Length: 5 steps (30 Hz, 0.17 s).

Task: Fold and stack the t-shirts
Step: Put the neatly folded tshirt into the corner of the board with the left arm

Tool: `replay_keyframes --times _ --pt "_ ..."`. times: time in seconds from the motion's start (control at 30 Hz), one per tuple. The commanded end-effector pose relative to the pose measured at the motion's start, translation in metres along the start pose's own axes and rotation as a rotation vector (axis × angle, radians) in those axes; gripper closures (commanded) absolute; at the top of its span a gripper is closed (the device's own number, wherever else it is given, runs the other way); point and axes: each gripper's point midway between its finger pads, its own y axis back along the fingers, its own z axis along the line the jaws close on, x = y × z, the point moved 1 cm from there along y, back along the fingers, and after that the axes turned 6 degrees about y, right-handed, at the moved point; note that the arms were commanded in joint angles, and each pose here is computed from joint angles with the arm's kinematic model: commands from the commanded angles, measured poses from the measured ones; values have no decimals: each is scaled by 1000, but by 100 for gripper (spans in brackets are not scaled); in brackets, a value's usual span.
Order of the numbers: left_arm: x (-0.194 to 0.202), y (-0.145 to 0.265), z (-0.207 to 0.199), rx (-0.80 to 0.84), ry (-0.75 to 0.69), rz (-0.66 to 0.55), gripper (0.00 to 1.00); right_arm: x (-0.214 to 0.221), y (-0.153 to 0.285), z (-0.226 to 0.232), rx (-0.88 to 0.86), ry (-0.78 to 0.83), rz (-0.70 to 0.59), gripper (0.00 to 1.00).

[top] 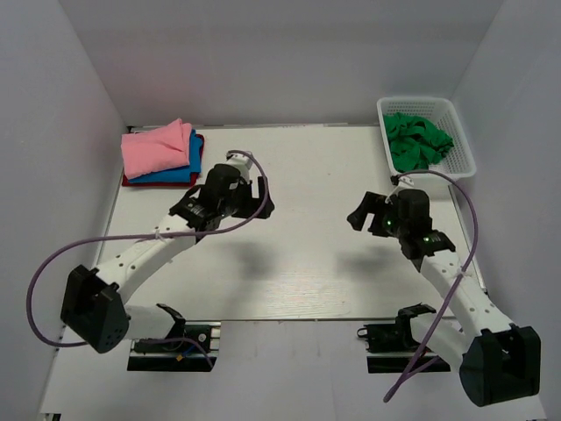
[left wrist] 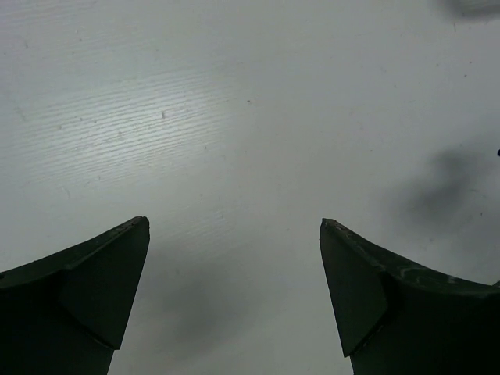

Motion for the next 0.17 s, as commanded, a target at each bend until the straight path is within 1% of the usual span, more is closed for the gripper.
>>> replay_keyframes --times 0.0,0.07,0.1,0.13 --pt "-46 36 -17 55 13 -226 0 -15 7 5 -29 -19 -109 10" --pt "-51 40 -23 62 9 -236 0 -15 9 4 -22 -29 -122 10" --pt "-49 38 -22 54 8 -223 0 -21 17 8 -36 -19 -158 10" --pt "-47 35 -21 49 -3 -216 0 -21 15 7 -32 -18 -154 10"
